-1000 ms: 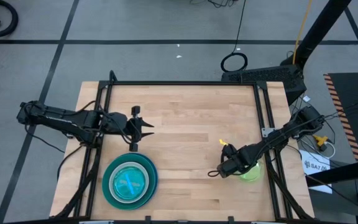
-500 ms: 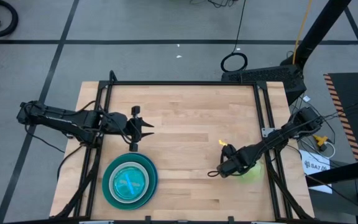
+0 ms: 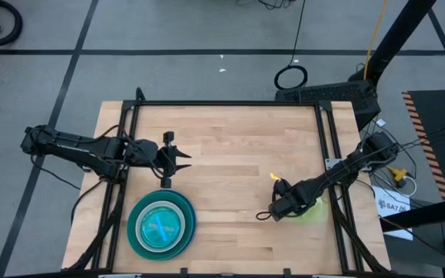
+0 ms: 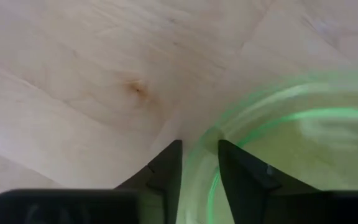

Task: Stack plastic plates
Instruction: Stack the light green plate on top of the light blue plate

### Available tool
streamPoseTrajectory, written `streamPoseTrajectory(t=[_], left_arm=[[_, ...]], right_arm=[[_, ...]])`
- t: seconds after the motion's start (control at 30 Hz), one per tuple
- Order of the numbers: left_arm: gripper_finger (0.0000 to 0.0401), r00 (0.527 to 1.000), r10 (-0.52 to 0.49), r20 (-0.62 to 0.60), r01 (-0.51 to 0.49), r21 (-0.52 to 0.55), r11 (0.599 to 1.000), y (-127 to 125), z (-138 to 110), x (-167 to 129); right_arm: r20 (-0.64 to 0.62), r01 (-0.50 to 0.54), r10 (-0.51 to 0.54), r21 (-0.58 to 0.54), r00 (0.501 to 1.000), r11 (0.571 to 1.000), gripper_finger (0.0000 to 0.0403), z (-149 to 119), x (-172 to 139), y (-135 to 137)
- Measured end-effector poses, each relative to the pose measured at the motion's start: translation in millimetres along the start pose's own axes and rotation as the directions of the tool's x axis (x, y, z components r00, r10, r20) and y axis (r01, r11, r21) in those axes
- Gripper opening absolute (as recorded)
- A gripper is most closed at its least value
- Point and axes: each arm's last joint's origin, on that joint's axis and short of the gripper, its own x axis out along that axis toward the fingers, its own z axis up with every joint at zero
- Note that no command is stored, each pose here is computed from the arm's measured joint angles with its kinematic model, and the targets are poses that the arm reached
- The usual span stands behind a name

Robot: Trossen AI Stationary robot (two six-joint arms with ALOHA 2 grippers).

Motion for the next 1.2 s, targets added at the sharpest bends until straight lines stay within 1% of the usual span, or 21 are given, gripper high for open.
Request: streamPoseTrajectory(t=[0.27, 0.4, 0.5, 0.83, 1.2], left_arm=[[0.0127, 1.0, 0.0, 0.0, 0.0, 0.0, 1.0, 0.0, 0.0, 0.0], [0.0127, 1.0, 0.0, 0.0, 0.0, 0.0, 1.0, 0.0, 0.0, 0.0], [0.0127, 1.0, 0.0, 0.0, 0.0, 0.0, 1.0, 0.0, 0.0, 0.0], [0.0127, 1.0, 0.0, 0.0, 0.0, 0.0, 1.0, 0.0, 0.0, 0.0], [0.0127, 1.0, 0.0, 0.0, 0.0, 0.004, 1.0, 0.0, 0.0, 0.0]], right_arm=[[0.001, -0.016, 0.016, -0.038, 1.0, 0.999, 0.0051, 0.2, -2.6, 3.5], [0.002, -0.031, 0.032, -0.102, 0.999, 0.994, 0.0033, 0.7, -10.3, 10.7], [0.005, -0.069, 0.071, -0.159, 0.997, 0.985, 0.0024, 0.8, -17.7, 19.2], [0.04, -0.114, 0.129, -0.259, 0.991, 0.959, 0.0019, 2.5, -27.0, 29.0], [0.036, -0.128, 0.145, -0.302, 0.989, 0.945, 0.0014, 2.5, -27.6, 30.5]])
